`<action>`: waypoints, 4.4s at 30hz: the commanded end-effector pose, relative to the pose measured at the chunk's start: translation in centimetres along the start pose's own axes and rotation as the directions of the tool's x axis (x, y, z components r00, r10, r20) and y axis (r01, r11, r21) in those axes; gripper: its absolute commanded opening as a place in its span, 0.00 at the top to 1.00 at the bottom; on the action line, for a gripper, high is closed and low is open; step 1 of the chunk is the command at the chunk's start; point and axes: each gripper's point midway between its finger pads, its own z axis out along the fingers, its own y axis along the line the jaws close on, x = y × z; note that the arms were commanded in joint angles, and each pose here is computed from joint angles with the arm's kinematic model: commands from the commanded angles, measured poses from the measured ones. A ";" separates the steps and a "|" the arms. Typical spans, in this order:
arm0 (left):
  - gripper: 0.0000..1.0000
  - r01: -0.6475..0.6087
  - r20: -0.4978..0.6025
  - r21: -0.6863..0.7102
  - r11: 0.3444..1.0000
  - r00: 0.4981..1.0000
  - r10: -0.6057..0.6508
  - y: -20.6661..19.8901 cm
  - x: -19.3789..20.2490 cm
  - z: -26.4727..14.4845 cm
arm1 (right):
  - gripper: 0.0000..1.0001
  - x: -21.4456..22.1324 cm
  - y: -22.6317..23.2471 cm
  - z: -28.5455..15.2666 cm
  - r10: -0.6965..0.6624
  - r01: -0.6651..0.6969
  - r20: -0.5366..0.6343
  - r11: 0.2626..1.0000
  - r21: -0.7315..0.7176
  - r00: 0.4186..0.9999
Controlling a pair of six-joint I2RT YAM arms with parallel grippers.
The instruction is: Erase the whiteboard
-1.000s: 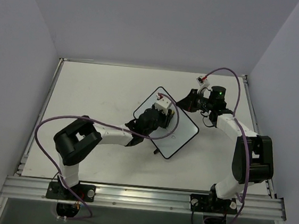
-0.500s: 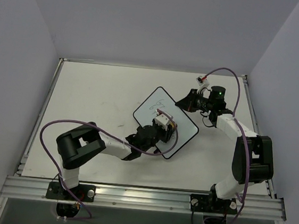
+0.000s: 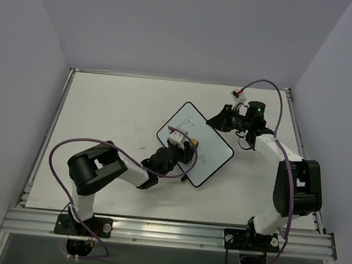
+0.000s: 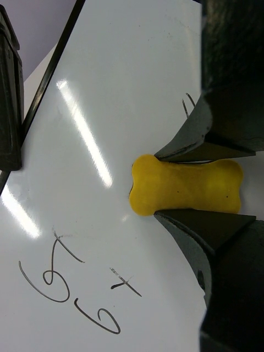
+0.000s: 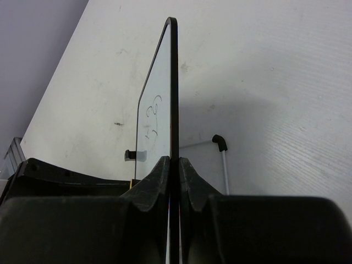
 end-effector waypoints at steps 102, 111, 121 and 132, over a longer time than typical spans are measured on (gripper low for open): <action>0.98 -0.070 -0.228 -0.261 0.963 0.974 0.009 9.7 0.5 3.8 | 1.00 0.6 3.7 0.6 -0.067 0.061 -0.048 0.992 -0.109 0.997; 0.98 -0.065 -0.245 -0.336 0.940 0.969 -0.020 14.0 1.2 2.9 | 1.00 0.7 3.8 0.6 -0.071 0.066 -0.046 0.992 -0.110 0.996; 0.98 -0.069 -0.185 -0.229 0.971 0.982 0.026 10.1 0.7 2.5 | 1.00 0.7 3.9 0.5 -0.073 0.068 -0.046 0.992 -0.110 0.996; 0.98 -0.051 -0.209 0.001 0.999 0.977 0.050 1.5 1.5 2.8 | 1.00 0.8 3.8 0.5 -0.073 0.068 -0.046 0.992 -0.108 0.996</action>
